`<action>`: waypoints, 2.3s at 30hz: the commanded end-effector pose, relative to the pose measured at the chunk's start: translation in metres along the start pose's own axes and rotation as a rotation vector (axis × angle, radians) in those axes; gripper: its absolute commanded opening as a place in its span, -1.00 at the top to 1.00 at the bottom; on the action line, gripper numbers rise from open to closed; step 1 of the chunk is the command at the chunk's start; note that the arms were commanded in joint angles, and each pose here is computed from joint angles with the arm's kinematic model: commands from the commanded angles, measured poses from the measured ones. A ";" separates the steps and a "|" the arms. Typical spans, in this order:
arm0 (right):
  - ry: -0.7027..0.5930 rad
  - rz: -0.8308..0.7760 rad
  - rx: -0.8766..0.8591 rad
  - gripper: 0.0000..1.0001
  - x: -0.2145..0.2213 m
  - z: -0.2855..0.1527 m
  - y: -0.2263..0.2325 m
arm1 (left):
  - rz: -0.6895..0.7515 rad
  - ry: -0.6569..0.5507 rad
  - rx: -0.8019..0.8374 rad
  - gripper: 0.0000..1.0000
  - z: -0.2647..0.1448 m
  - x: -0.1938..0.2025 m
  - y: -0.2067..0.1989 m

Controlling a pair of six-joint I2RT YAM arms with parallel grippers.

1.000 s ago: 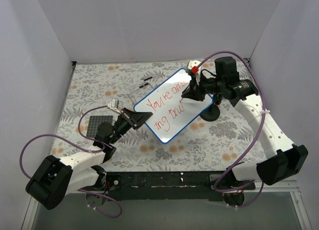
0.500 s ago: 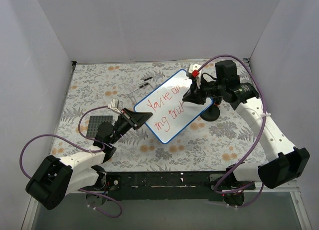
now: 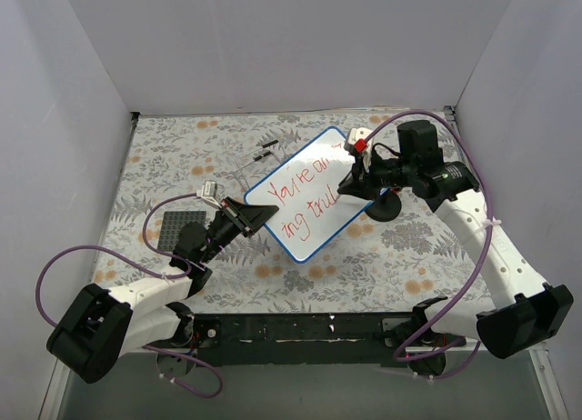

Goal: Write a sentence on the whiteboard

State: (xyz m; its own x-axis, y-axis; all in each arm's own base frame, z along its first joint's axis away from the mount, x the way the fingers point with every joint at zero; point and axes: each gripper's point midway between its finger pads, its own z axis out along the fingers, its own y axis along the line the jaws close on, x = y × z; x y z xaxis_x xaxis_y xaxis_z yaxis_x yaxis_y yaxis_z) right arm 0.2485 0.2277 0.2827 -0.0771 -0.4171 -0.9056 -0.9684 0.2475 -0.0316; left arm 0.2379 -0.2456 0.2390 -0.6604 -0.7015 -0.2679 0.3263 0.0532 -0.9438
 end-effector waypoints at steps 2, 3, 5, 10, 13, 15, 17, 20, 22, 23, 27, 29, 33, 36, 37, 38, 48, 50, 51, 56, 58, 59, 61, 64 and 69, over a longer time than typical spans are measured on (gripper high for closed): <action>-0.001 -0.031 0.026 0.97 -0.003 -0.005 -0.002 | -0.040 -0.052 0.177 1.00 -0.001 -0.015 -0.056; 0.001 -0.033 0.031 0.97 -0.004 -0.004 -0.003 | -0.040 -0.052 0.176 1.00 -0.001 -0.015 -0.056; 0.004 -0.042 0.040 0.97 -0.006 -0.005 -0.006 | -0.039 -0.053 0.175 1.00 -0.001 -0.015 -0.056; -0.015 -0.068 0.054 0.97 -0.022 -0.007 -0.015 | -0.038 -0.050 0.173 1.00 -0.001 -0.014 -0.055; -0.044 -0.089 0.059 0.97 -0.040 -0.010 -0.019 | -0.042 -0.048 0.167 1.00 -0.002 -0.014 -0.052; -0.060 -0.091 0.057 0.97 -0.048 -0.010 -0.020 | -0.042 -0.047 0.161 1.00 -0.002 -0.013 -0.050; -0.076 -0.099 0.060 0.97 -0.056 -0.013 -0.021 | -0.041 -0.048 0.161 1.00 -0.003 -0.013 -0.049; -0.087 -0.097 0.053 0.97 -0.059 -0.014 -0.018 | -0.043 -0.047 0.158 1.00 -0.004 -0.012 -0.048; -0.092 -0.102 0.053 0.97 -0.059 -0.016 -0.016 | -0.044 -0.048 0.154 1.00 -0.005 -0.012 -0.046; -0.087 -0.098 0.057 0.97 -0.056 -0.016 -0.016 | -0.043 -0.048 0.157 1.00 -0.006 -0.012 -0.046; -0.083 -0.092 0.058 0.97 -0.052 -0.017 -0.016 | -0.045 -0.045 0.160 1.00 -0.006 -0.011 -0.046; -0.086 -0.091 0.058 0.97 -0.052 -0.017 -0.017 | -0.046 -0.047 0.161 1.00 -0.006 -0.012 -0.047; -0.086 -0.086 0.058 0.97 -0.050 -0.018 -0.018 | -0.045 -0.046 0.166 1.00 -0.006 -0.011 -0.049; -0.087 -0.084 0.056 0.97 -0.049 -0.018 -0.018 | -0.046 -0.048 0.166 1.00 -0.007 -0.011 -0.049; -0.089 -0.084 0.057 0.97 -0.049 -0.019 -0.019 | -0.045 -0.047 0.168 1.00 -0.007 -0.011 -0.049; -0.090 -0.083 0.057 0.97 -0.049 -0.019 -0.019 | -0.045 -0.047 0.172 1.00 -0.007 -0.012 -0.051; -0.089 -0.073 0.050 0.97 -0.044 -0.018 -0.020 | -0.044 -0.042 0.176 1.00 -0.007 -0.011 -0.052; -0.090 -0.071 0.048 0.97 -0.044 -0.018 -0.021 | -0.043 -0.041 0.180 1.00 -0.006 -0.011 -0.053; -0.089 -0.070 0.049 0.97 -0.044 -0.018 -0.022 | -0.044 -0.039 0.181 1.00 -0.006 -0.011 -0.053; -0.083 -0.054 0.039 0.97 -0.039 -0.013 -0.023 | -0.043 -0.035 0.189 1.00 -0.005 -0.011 -0.055; -0.080 -0.044 0.033 0.97 -0.036 -0.011 -0.023 | -0.044 -0.034 0.188 1.00 -0.005 -0.011 -0.055; -0.081 -0.040 0.030 0.97 -0.036 -0.010 -0.023 | -0.044 -0.037 0.187 1.00 -0.005 -0.011 -0.055; -0.079 -0.030 0.025 0.97 -0.033 -0.008 -0.023 | -0.043 -0.039 0.190 1.00 -0.006 -0.011 -0.056; -0.081 -0.022 0.012 0.97 -0.031 -0.006 -0.021 | -0.043 -0.038 0.192 1.00 -0.005 -0.011 -0.057; -0.077 -0.006 -0.004 0.97 -0.027 -0.002 -0.019 | -0.047 -0.036 0.193 1.00 -0.004 -0.011 -0.056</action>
State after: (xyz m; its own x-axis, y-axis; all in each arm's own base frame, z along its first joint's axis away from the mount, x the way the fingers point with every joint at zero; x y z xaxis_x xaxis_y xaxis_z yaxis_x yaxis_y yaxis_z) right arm 0.2687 0.2276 0.3057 -0.0674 -0.3762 -0.9241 -0.9649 0.2603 -0.0356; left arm 0.2336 -0.2432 0.2433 -0.6553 -0.7045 -0.2726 0.3469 0.0398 -0.9370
